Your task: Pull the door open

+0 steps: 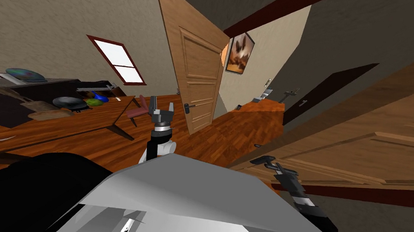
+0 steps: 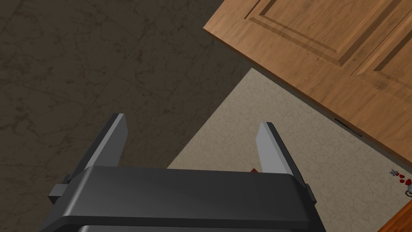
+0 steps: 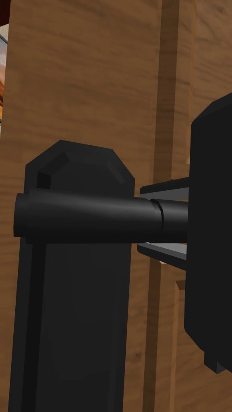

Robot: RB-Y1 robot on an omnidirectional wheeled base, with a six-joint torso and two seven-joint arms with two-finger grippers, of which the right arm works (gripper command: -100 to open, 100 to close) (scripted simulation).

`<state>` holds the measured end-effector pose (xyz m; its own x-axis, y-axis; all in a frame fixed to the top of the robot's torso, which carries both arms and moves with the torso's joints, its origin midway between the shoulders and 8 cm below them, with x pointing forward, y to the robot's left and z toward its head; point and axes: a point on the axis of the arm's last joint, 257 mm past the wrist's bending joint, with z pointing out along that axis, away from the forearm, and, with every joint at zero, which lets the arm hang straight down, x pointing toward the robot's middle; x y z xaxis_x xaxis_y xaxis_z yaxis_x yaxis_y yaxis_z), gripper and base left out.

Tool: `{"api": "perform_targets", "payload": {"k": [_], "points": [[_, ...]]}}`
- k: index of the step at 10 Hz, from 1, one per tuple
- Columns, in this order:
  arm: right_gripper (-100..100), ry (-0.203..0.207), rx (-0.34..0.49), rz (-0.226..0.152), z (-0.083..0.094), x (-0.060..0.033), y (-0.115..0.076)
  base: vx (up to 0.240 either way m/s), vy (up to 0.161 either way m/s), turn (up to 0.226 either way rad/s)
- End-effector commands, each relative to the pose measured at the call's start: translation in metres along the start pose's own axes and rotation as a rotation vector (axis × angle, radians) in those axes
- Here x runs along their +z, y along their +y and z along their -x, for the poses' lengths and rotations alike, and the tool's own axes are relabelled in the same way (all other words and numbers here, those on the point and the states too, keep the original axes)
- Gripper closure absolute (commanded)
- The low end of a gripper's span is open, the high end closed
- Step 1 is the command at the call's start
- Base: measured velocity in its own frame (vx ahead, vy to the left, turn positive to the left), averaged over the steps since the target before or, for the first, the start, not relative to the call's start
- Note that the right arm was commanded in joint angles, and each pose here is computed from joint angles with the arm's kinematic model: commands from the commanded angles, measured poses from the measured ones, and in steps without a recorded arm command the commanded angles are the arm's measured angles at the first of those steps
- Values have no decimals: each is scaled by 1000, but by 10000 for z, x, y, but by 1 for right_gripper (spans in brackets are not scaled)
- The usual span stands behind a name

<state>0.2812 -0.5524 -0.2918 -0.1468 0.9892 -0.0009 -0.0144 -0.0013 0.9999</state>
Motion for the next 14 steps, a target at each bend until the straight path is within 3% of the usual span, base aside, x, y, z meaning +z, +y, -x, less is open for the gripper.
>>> {"api": "perform_targets", "payload": {"k": [1,4,5,6,14], "points": [[100,28,0,-10,-63,-92,-12,-182,-91,-46],[100,70,1,-14,-171,-166,-7,-168,-61,-61],[100,62,5,-17,-161,-141,-42,-87,-34,-23],[100,116,9,-6,-330,-117,-38,-31,8,-19],[100,248,15,24,-715,-88,7,-11,-3,9]]}}
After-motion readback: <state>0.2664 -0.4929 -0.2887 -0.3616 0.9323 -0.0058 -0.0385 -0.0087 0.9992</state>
